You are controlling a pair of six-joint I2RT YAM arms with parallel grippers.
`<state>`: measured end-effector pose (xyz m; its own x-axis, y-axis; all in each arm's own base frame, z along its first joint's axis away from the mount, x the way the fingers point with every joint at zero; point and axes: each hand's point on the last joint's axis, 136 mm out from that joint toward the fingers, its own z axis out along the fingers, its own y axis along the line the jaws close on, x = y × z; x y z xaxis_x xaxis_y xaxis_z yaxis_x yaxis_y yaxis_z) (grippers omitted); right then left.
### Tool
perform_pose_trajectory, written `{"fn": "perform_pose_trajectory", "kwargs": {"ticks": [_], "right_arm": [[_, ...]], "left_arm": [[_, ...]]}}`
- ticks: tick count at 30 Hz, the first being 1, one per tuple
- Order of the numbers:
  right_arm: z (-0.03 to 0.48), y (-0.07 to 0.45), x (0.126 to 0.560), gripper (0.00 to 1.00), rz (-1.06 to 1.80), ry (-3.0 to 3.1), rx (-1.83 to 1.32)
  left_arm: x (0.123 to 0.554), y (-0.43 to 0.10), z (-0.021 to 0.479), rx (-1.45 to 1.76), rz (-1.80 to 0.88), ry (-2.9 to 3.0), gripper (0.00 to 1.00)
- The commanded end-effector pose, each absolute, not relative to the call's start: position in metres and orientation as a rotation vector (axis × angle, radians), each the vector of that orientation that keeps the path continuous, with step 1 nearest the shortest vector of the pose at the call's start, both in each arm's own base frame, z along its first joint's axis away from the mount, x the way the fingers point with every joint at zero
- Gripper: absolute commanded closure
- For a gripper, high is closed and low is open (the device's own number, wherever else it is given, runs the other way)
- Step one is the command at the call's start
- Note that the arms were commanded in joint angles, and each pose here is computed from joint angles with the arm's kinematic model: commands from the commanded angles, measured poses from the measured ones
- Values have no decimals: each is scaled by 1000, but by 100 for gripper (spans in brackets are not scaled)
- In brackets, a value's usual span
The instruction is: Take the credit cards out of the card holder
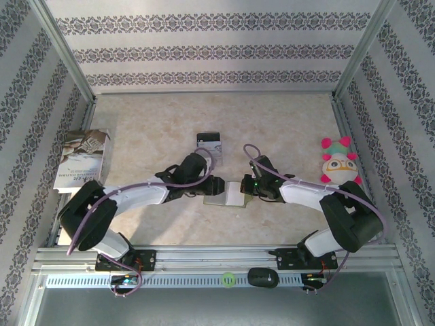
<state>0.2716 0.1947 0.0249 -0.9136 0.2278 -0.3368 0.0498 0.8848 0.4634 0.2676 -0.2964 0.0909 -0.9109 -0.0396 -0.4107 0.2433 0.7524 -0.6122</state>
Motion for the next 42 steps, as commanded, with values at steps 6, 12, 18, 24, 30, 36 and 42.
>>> {"fn": "perform_pose_trajectory", "kwargs": {"ticks": [6,12,18,24,30,36,42], "right_arm": [[76,216,272,59,475,2560,-130],[122,236,270,50,400,2447,-309],[146,276,261,47,387,2389,-506],[130,333,249,47,560,2467,-677],[85,329,253,47,397,2619,-692],[66,296,250,43,215,2674,-622],[40,290,240,36,171,2718,-640]], "left_arm": [[279,-229,64,-85,-814,2586,58],[281,-214,76,-108,-755,2551,54],[280,-175,84,-221,-690,2506,51],[271,-135,90,-341,-652,2459,49],[261,-130,87,-341,-671,2467,48],[260,-135,80,-340,-716,2475,48],[263,-141,75,-340,-748,2488,48]]}}
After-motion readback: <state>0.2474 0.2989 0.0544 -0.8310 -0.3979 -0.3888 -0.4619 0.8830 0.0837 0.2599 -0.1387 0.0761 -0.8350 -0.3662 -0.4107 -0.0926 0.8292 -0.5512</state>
